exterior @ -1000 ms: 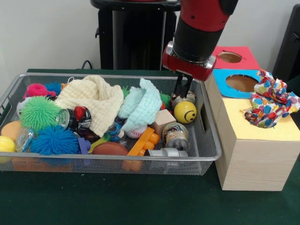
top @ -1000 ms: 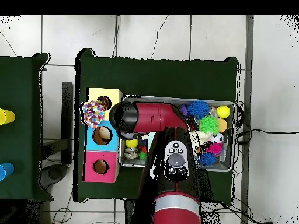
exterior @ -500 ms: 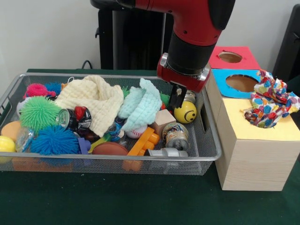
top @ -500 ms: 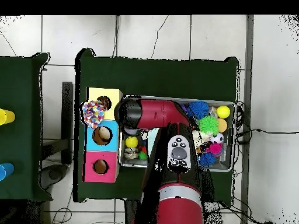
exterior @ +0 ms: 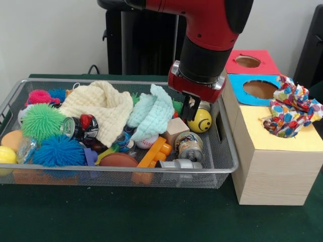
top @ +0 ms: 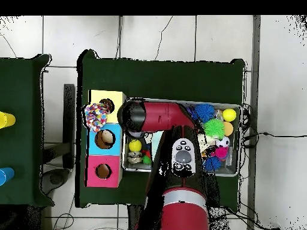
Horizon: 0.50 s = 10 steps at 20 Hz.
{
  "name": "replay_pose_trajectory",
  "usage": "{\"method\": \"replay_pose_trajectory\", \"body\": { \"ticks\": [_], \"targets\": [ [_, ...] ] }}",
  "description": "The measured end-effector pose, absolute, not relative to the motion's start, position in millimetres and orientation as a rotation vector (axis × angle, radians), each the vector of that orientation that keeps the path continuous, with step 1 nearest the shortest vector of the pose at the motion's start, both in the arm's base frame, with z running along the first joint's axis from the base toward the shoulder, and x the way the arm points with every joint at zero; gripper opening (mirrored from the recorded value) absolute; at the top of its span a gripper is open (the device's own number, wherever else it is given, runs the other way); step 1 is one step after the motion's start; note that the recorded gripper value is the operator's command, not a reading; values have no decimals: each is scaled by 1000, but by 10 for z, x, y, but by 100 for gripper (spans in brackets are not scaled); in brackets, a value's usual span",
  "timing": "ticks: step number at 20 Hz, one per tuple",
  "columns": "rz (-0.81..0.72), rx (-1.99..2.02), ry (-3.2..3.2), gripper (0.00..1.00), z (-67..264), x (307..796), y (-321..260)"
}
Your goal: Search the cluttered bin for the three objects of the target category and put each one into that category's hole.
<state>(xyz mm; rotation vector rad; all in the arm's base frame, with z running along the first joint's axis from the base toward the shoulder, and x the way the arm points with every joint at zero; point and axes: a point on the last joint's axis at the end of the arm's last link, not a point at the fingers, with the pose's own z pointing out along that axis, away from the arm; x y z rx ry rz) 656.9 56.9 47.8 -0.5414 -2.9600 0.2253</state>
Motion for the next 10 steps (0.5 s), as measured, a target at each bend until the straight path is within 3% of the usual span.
{"method": "replay_pose_trajectory", "body": {
  "ticks": [10],
  "targets": [
    [223, -539, -2979, 0, 475, 6591, 584]
  ]
}}
